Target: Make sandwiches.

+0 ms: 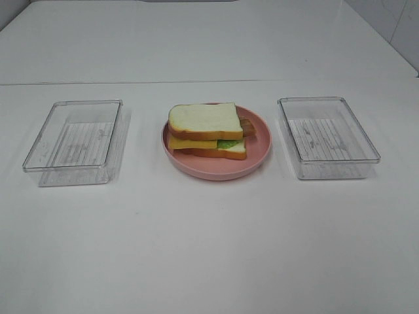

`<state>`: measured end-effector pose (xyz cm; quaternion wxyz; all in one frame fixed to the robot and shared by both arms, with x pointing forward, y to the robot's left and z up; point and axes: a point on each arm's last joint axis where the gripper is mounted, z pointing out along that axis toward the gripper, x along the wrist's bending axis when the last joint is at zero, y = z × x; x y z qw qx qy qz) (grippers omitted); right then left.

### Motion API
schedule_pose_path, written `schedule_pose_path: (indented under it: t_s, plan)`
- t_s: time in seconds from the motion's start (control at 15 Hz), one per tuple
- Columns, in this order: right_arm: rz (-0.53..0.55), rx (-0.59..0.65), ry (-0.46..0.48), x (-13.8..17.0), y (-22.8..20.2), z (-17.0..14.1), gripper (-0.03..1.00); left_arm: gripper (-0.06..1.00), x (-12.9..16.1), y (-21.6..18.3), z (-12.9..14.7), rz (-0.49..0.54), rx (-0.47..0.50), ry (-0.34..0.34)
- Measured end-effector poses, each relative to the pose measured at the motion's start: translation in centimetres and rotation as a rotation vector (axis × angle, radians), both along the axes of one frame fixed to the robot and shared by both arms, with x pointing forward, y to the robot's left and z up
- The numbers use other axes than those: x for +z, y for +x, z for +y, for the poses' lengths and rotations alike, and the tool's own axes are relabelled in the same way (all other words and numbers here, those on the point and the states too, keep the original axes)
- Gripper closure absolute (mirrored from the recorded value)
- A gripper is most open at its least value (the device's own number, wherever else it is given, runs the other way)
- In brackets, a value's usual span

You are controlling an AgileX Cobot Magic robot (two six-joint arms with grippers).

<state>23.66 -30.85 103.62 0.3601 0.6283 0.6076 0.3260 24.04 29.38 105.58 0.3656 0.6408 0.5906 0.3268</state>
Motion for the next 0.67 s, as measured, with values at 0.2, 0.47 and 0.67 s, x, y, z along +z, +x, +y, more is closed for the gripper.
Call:
schedule_pose_path:
  t_s: [0.2,0.47,0.67]
  plan:
    - [0.000,0.000,0.000,0.00,0.00,0.00,-0.01,-0.05,0.01,-1.02,-0.06,-0.074,0.069,0.002]
    - [0.000,0.000,0.000,0.00,0.00,0.00,-0.01,-0.05,0.04,-1.02,-0.07,-0.078,0.077,0.003]
    - [0.000,0.000,0.000,0.00,0.00,0.00,-0.01,-0.05,0.05,-1.02,-0.07,-0.079,0.077,0.003]
